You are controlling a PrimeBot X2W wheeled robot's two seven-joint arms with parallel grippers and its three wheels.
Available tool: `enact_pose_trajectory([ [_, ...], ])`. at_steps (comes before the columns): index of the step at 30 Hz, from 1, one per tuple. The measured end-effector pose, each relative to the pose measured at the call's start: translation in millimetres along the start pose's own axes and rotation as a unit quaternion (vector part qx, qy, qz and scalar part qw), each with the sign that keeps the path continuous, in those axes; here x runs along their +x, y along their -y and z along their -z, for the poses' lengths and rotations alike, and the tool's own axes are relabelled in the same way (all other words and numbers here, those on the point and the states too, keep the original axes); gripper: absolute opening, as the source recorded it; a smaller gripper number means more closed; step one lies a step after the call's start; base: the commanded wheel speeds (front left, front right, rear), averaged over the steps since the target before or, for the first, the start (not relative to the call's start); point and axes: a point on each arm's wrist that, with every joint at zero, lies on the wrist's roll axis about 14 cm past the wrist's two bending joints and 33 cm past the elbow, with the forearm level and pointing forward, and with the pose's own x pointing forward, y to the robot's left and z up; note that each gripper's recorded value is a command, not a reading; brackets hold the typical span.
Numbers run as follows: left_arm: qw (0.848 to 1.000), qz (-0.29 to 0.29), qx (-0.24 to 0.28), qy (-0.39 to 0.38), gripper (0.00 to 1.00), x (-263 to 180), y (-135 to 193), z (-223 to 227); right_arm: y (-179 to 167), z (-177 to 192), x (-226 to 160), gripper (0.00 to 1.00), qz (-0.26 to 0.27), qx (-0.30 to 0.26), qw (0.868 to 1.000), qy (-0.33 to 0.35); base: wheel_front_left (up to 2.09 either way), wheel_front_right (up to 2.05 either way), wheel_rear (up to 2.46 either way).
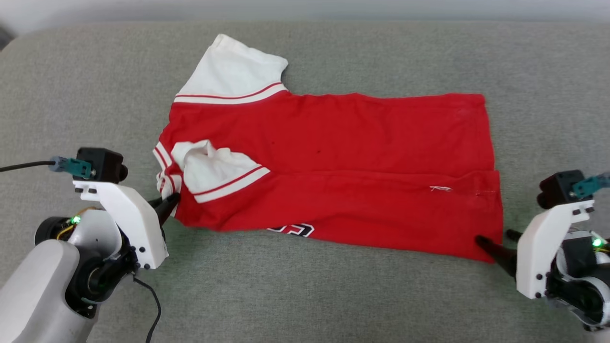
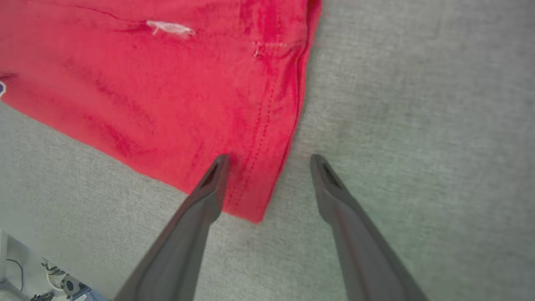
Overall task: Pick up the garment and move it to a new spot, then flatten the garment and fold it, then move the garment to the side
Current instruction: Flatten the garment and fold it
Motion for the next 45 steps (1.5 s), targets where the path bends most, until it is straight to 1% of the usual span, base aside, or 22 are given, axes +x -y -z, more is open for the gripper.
enact_pose_trajectory([
  [1, 1.0, -0.003, 0.001, 0.005, 0.0, 0, -1, -2, -3, 4, 7, 1.0, -0.007, 0.007, 1.0, -0.012, 0.0, 0.0, 0.0],
  [2, 1.0, -0.009, -0.001, 0.014, 0.0, -2, -6, -5, -6, 11, 22, 1.0, -0.017, 0.016, 0.999, -0.038, 0.0, 0.0, 0.0],
  [4, 1.0, -0.014, -0.001, 0.016, 0.0, -3, -8, -6, -9, 14, 28, 1.0, -0.023, 0.017, 0.998, -0.05, 0.0, 0.0, 0.0],
  [5, 1.0, -0.014, -0.001, 0.018, 0.0, -3, -8, -6, -10, 15, 30, 0.41, -0.026, 0.019, 0.998, -0.055, 0.0, 0.0, 0.0],
  [6, 1.0, -0.015, -0.001, 0.019, 0.0, -3, -8, -6, -11, 15, 31, 0.0, -0.029, 0.02, 0.998, -0.057, 0.0, 0.0, 0.0],
  [12, 0.999, -0.023, -0.008, 0.035, 0.0, -10, -10, -6, -19, 10, 28, 0.0, -0.038, 0.008, 0.998, -0.046, 0.0, 0.0, 0.0],
  [17, 0.998, -0.028, -0.015, 0.055, 0.0, -26, -8, -1, -18, 2, 10, 0.0, -0.032, -0.006, 0.999, -0.018, 0.0, 0.0, 0.0],
  [21, 0.997, -0.034, -0.023, 0.06, 0.0, -42, -6, 13, -16, -1, -11, 0.0, -0.022, -0.013, 1.0, 0.007, 0.0, 0.0, 0.0],
  [24, 0.997, -0.043, -0.036, 0.061, 0.0, -56, -6, 28, -17, 10, -27, 0.0, -0.017, -0.014, 1.0, 0.01, 0.0, 0.0, 0.0],
  [27, 0.996, -0.049, -0.055, 0.045, 0.0, -70, -6, 54, -19, 28, -42, 0.0, -0.012, -0.01, 1.0, 0.009, 0.0, 0.0, 0.0],
  [30, 0.996, -0.046, -0.079, 0.014, 0.0, -78, -1, 87, -21, 52, -51, 0.0, -0.01, 0.006, 1.0, 0.001, 0.0, 0.0, 0.0],
  [33, 0.994, -0.037, -0.101, -0.004, 0.0, -79, 6, 107, -24, 71, -55, 0.0, -0.01, 0.029, 1.0, -0.002, 0.0, 0.0, 0.0],
  [34, 0.993, -0.03, -0.113, -0.002, 0.21, -77, 9, 108, -25, 75, -54, 0.69, -0.011, 0.035, 0.999, 0.001, 0.0, 0.0, 0.0],
  [35, 0.993, -0.031, -0.117, 0.005, 0.65, -75, 9, 107, -25, 75, -54, 1.0, -0.01, 0.038, 0.999, 0.01, 0.0, 0.0, 0.0],
  [36, 0.992, -0.034, -0.118, 0.008, 1.0, -74, 8, 107, -25, 74, -53, 1.0, -0.01, 0.043, 0.999, 0.022, 0.0, 0.0, 0.0],
  [38, 0.992, -0.035, -0.122, 0.025, 1.0, -71, 7, 100, -26, 66, -54, 1.0, -0.01, 0.043, 0.997, 0.056, 0.0, 0.0, 0.0],
  [41, 0.99, -0.039, -0.114, 0.07, 1.0, -70, 3, 76, -26, 39, -64, 1.0, 0.0, 0.025, 0.989, 0.143, 0.0, 0.0, 0.0],
  [43, 0.987, -0.051, -0.098, 0.116, 1.0, -74, -2, 52, -25, 18, -76, 1.0, 0.006, 0.018, 0.978, 0.208, 0.0, 0.0, 0.0],
  [45, 0.982, -0.055, -0.083, 0.161, 1.0, -79, -2, 26, -22, 1, -90, 1.0, 0.023, 0.0, 0.964, 0.266, 0.0, 0.0, 0.0],
])
